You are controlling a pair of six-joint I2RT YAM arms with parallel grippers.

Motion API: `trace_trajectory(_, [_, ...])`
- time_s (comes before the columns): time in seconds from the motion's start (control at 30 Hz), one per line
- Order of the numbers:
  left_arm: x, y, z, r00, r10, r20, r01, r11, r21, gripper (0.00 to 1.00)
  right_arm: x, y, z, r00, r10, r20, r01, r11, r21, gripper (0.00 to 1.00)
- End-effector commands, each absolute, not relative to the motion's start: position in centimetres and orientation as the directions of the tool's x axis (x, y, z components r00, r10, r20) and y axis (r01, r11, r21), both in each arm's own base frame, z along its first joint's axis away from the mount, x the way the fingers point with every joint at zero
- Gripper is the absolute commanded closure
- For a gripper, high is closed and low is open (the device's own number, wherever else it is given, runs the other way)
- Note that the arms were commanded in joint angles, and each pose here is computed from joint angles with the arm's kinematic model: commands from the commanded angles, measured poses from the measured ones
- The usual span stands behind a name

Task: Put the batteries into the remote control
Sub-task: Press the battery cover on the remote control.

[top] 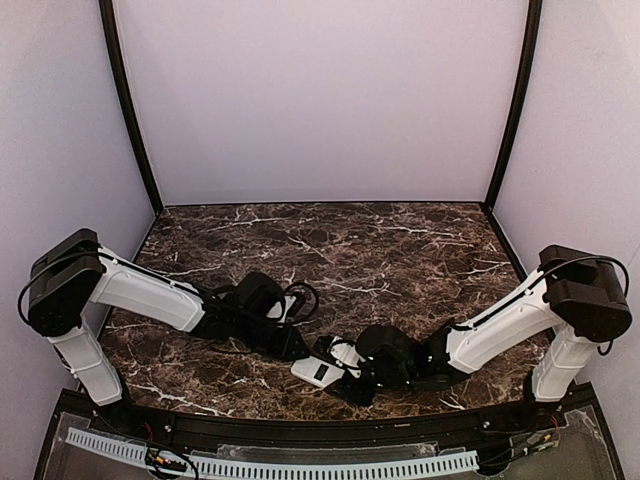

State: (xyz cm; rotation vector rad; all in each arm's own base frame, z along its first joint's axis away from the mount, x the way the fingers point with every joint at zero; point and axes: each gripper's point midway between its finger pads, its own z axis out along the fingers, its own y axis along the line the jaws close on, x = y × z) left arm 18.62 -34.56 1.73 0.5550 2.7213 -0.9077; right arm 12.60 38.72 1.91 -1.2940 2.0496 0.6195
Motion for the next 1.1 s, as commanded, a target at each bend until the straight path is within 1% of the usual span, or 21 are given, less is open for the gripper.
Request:
trace_trajectory(0.0, [11.4,-29.4,-4.9,-0.912,0.41,-0.012,0.376,0.825,-0.421,0.76,13.4,38.0,0.6,-0.315,-0.642,-0.699,-0.899,0.439,0.002,1.0])
trace_trajectory(0.17, [13.0,-29.0,-3.7,-0.928,0.366,-0.068,0.361,0.842,-0.401,0.71,13.1,37.4,0.2,-0.321,-0.651,-0.688,-0.899,0.439,0.004,1.0])
trace_trajectory(0.33, [16.2,-28.5,-1.6,-0.941,0.309,-0.139,0.339,0.851,-0.402,0.64,12.9,36.8,0.0,-0.328,-0.656,-0.68,-0.898,0.439,0.008,1.0])
trace_trajectory(0.5, [17.5,-28.2,-0.7,-0.94,0.298,-0.164,0.34,0.846,-0.41,0.53,12.5,36.5,-0.1,-0.33,-0.661,-0.674,-0.903,0.43,0.021,1.0])
trace_trajectory(0.57, [17.5,-28.0,-0.5,-0.94,0.298,-0.167,0.341,0.844,-0.414,0.52,12.4,36.5,-0.2,-0.332,-0.665,-0.669,-0.904,0.427,0.025,1.0])
trace_trajectory(0.6, [17.4,-27.9,-0.6,-0.939,0.303,-0.165,0.344,0.842,-0.415,0.53,12.4,36.5,-0.2,-0.335,-0.666,-0.667,-0.904,0.427,0.027,1.0])
trace_trajectory(0.77, [16.6,-28.1,-0.7,-0.928,0.334,-0.165,0.372,0.82,-0.435,0.64,12.4,36.9,0.2,-0.337,-0.671,-0.66,-0.905,0.424,0.032,1.0])
trace_trajectory(0.9, [15.7,-28.7,-0.7,-0.908,0.38,-0.177,0.419,0.801,-0.427,0.68,12.3,37.3,0.3,-0.34,-0.678,-0.652,-0.907,0.419,0.037,1.0])
trace_trajectory(1.0, [15.4,-28.8,-0.9,-0.905,0.387,-0.174,0.424,0.8,-0.425,0.76,12.3,37.4,0.4,-0.34,-0.678,-0.652,-0.908,0.417,0.04,1.0])
trace_trajectory(1.07, [15.2,-28.8,-1.0,-0.904,0.392,-0.173,0.427,0.8,-0.421,0.79,12.3,37.4,0.4,-0.34,-0.678,-0.651,-0.908,0.418,0.038,1.0])
